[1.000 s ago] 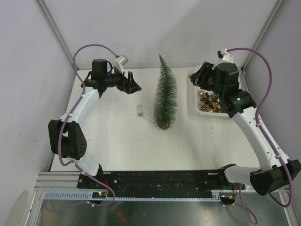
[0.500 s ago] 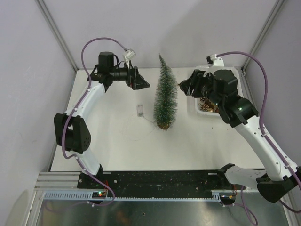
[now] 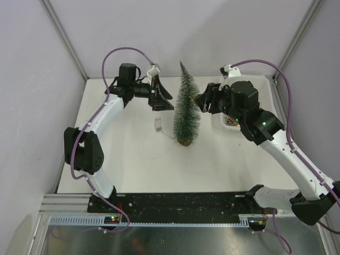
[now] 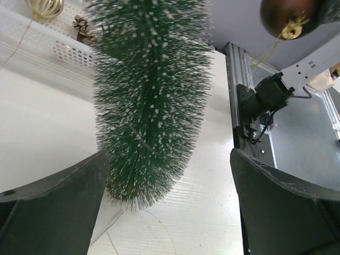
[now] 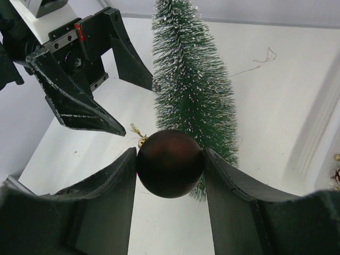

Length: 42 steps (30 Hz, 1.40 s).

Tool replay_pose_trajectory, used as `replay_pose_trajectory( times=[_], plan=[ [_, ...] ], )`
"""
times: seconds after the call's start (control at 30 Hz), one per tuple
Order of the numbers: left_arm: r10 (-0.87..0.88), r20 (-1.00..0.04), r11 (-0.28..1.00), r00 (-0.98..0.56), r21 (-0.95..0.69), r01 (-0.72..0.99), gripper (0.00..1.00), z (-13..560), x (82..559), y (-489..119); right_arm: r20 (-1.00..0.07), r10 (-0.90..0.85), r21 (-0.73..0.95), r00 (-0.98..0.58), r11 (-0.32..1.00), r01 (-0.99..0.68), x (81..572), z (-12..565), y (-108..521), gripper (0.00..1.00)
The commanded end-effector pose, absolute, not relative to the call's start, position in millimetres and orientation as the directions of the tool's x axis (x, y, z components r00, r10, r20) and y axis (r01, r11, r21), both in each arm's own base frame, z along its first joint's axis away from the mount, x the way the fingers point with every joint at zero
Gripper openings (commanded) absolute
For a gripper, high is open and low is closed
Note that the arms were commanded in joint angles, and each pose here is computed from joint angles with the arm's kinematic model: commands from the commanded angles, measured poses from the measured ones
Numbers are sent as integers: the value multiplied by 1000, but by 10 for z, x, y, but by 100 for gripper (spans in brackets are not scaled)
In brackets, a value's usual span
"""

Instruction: Decorate the small christmas tree

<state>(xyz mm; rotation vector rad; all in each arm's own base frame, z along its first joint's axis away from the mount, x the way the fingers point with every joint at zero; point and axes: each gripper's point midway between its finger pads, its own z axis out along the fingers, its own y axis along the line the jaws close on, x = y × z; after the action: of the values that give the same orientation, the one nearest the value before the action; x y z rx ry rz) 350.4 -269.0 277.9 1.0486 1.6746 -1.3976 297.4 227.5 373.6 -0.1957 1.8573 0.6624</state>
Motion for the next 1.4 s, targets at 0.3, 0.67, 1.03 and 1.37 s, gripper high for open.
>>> replay_pose_trajectory(
  times=[0.3, 0.67, 1.03, 1.37],
  plan=[
    [177, -931, 88, -319, -308, 947, 84, 2720, 3497, -2878, -932, 154, 296, -329, 845, -445, 3109, 3782, 2372, 25],
    [183, -938, 116, -296, -278, 954, 65, 2673, 3570, -2923, -939, 130, 262, -318, 871, -417, 3146, 3738, 2286, 24],
    [179, -938, 82, -298, -287, 954, 49, 2674, 3542, -2995, -943, 132, 252, -305, 882, -397, 3213, 3739, 2197, 21],
    [181, -938, 65, -297, -290, 955, 12, 2662, 3506, -3009, -945, 129, 244, -301, 890, -385, 3283, 3719, 2153, 20]
  ],
)
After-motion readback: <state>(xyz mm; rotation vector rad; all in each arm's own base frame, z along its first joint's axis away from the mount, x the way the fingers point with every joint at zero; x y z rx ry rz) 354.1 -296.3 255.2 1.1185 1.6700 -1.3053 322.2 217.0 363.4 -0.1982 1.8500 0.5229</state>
